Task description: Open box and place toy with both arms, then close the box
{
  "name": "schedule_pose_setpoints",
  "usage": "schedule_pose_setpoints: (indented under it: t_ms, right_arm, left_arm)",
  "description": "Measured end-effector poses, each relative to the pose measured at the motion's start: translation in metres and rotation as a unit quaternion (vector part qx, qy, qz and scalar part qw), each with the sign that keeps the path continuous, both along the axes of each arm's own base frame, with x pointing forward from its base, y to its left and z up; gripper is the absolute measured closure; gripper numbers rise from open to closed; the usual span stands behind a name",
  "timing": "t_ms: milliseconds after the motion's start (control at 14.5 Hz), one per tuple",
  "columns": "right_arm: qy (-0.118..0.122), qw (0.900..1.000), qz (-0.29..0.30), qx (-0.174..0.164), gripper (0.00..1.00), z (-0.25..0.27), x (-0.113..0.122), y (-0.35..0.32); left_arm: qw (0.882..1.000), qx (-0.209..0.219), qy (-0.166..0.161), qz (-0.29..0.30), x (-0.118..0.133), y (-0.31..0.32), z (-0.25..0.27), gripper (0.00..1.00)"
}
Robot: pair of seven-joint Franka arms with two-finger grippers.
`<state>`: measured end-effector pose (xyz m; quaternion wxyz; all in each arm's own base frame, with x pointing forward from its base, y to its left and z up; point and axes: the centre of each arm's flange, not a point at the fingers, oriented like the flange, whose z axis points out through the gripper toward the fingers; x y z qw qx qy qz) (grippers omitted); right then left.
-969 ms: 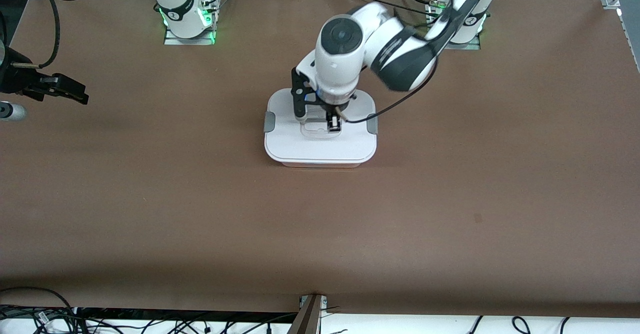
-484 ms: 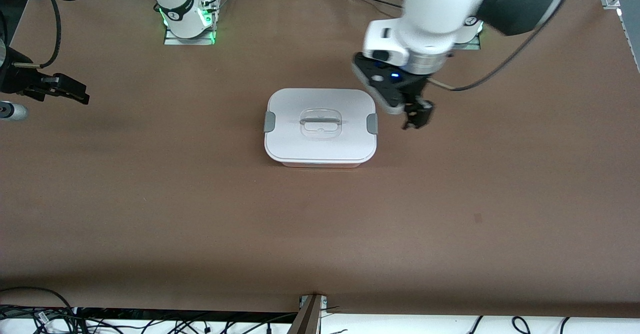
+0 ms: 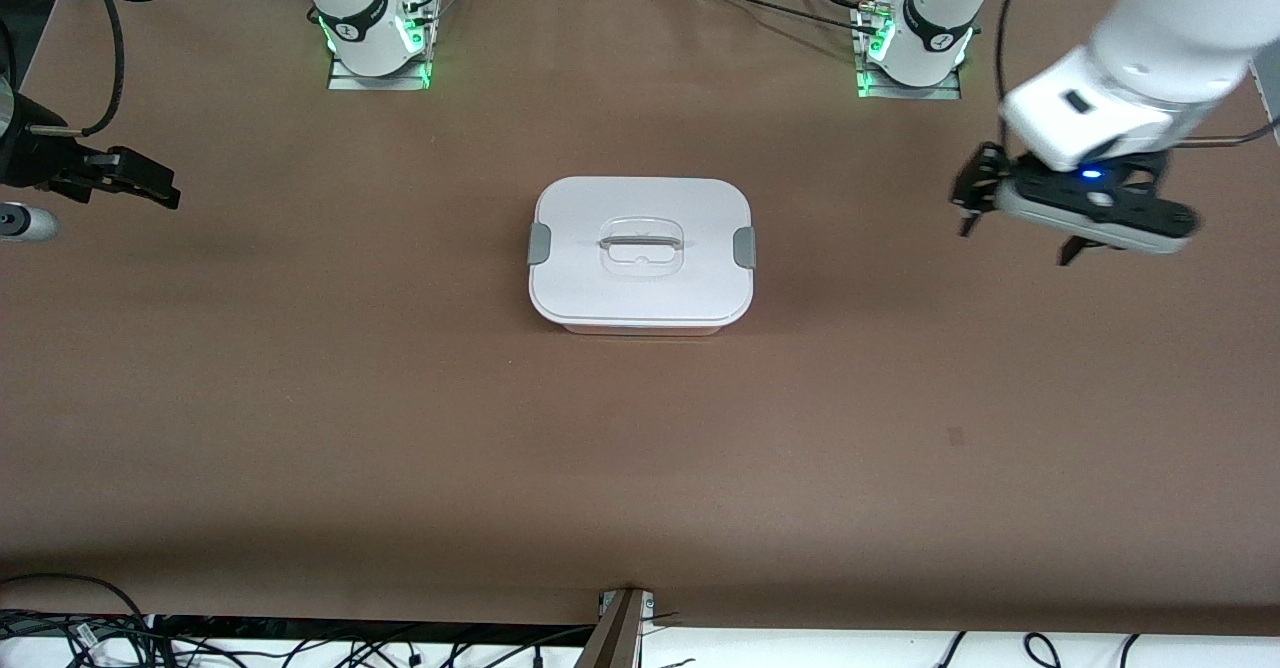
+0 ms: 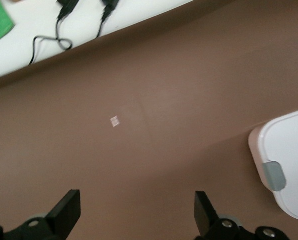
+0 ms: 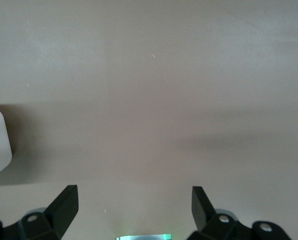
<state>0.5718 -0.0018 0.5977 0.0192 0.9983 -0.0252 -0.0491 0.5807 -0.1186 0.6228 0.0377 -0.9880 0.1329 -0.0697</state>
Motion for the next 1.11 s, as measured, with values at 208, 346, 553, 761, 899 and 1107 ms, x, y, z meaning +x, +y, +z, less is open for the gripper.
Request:
schedule_pose_setpoints:
  t_ms: [208, 346, 553, 761, 899, 1107]
  right_arm:
    - [0.000, 1.000, 0.000, 0.000, 0.00, 0.000, 0.000, 0.000]
    - [0.000, 1.000, 0.001, 0.000, 0.00, 0.000, 0.000, 0.001]
    - [0.000, 1.000, 0.002, 0.000, 0.00, 0.000, 0.000, 0.002]
    - [0.000, 1.000, 0.002, 0.000, 0.00, 0.000, 0.000, 0.003]
    - [0.000, 1.000, 0.003, 0.000, 0.00, -0.001, 0.000, 0.003]
    - [0.000, 1.000, 0.003, 0.000, 0.00, -0.001, 0.001, 0.003]
  left_arm:
    - [0.994, -0.015, -0.015, 0.110, -0.008, 0.054, -0.021, 0.00]
    - [0.988, -0.023, -0.008, 0.150, -0.014, 0.069, -0.036, 0.00]
    - [0.983, -0.055, 0.027, 0.173, -0.020, 0.070, -0.064, 0.00]
    - [0.982, -0.059, 0.032, 0.179, -0.022, 0.073, -0.068, 0.00]
    - [0.981, -0.059, 0.027, 0.183, -0.024, 0.078, -0.062, 0.00]
    - [0.978, -0.058, 0.022, 0.201, -0.026, 0.102, -0.056, 0.00]
